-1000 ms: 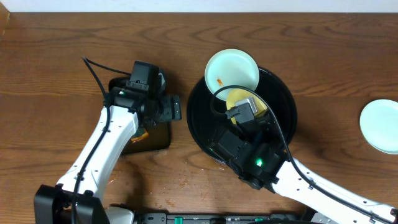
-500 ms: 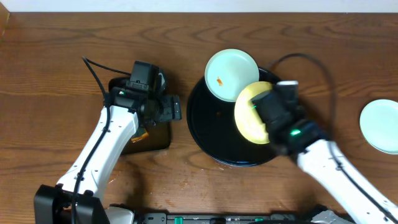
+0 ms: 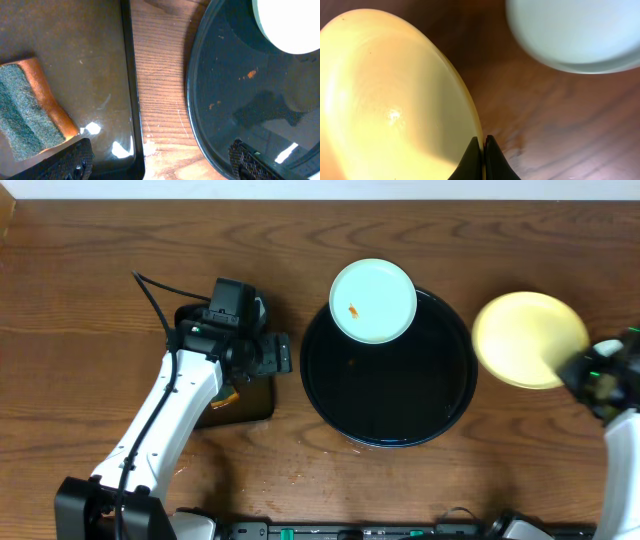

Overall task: Clean dirty plates on tray and stack at the side
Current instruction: 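Carry the yellow plate right and stack it on the pale blue plate, then move the right gripper back to the remaining pale blue plate's rim, then grasp the pale blue plate rim and slide it to the round tray center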

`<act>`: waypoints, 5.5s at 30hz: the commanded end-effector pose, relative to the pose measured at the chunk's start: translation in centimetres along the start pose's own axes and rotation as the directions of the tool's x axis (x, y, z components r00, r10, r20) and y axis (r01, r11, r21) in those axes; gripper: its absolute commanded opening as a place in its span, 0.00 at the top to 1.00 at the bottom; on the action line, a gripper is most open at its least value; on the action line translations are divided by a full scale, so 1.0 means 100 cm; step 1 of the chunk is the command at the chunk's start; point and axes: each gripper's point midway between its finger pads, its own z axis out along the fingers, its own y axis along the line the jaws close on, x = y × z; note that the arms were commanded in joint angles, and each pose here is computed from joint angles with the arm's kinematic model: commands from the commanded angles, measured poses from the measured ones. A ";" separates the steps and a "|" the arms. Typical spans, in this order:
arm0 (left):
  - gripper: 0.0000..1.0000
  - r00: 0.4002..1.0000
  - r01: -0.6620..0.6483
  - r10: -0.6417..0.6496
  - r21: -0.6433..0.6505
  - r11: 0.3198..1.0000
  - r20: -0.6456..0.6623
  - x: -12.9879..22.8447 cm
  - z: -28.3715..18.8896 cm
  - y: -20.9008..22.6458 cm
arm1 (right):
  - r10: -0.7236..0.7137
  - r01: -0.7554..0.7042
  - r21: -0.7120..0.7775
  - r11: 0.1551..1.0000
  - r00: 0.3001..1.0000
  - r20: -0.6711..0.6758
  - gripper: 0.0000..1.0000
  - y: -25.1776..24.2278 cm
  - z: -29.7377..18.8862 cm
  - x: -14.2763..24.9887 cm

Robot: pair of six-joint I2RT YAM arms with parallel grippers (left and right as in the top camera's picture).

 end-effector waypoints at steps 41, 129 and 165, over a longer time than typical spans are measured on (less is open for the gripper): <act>0.12 1.000 -0.006 0.007 -0.007 1.000 0.015 -0.005 -0.003 -0.001 | -0.440 0.352 -0.700 0.622 0.896 0.060 0.56 0.153 0.005 0.022; 0.12 1.000 -0.006 0.006 -0.007 1.000 0.015 -0.005 -0.003 -0.001 | -0.819 0.768 -0.392 0.506 0.570 0.061 0.53 0.270 0.103 0.146; 0.12 1.000 -0.006 0.006 -0.007 1.000 0.015 -0.005 -0.003 -0.001 | -0.589 0.665 -0.068 0.744 0.605 -0.536 0.74 0.118 0.085 0.203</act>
